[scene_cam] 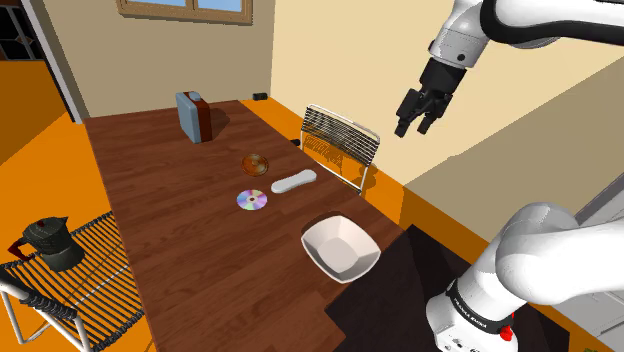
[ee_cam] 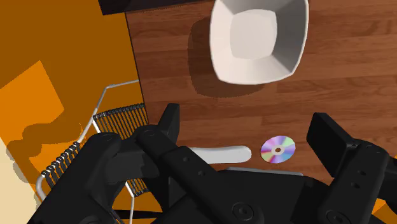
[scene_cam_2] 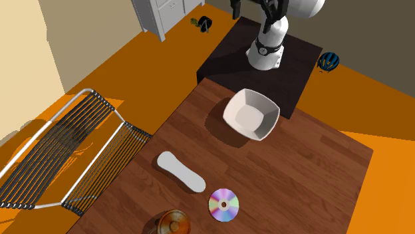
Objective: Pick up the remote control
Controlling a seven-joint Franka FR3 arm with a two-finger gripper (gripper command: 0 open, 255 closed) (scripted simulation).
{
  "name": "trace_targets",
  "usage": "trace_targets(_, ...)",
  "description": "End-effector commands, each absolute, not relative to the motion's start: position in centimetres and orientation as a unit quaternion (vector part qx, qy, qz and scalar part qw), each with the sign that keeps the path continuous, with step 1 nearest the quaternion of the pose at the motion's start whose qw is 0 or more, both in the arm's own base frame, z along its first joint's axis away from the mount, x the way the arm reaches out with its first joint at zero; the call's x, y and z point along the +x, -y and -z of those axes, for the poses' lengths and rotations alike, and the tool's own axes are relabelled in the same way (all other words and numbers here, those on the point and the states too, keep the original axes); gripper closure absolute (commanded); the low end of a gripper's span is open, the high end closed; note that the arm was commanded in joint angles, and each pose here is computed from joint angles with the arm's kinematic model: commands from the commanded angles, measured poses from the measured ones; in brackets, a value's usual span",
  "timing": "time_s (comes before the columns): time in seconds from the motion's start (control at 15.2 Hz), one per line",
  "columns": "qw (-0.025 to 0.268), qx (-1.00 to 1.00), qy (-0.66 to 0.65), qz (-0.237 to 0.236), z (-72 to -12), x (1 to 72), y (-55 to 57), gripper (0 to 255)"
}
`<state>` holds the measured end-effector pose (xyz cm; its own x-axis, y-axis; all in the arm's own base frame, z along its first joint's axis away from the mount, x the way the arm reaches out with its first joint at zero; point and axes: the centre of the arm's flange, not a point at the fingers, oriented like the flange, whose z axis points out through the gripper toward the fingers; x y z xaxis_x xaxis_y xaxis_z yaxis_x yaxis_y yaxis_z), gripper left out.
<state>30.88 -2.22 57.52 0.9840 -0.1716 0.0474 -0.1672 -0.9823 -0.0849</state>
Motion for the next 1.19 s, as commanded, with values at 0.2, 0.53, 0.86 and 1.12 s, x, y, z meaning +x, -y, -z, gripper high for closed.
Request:
trace_targets(0.2, 0.038, -0.990, -0.133, 0.026, -55.0, 33.4, 0.4, 0)
trace_targets(0.53, 0.035, -0.976, -0.213, 0.023, -50.8, 38.0, -2.0, 0)
trace_targets(0.86, 0.031, -0.956, -0.291, 0.020, -46.5, 42.8, -3.6, 0)
trace_targets(1.12, 0.028, -0.935, -0.352, 0.018, -43.1, 46.8, -4.3, 0)
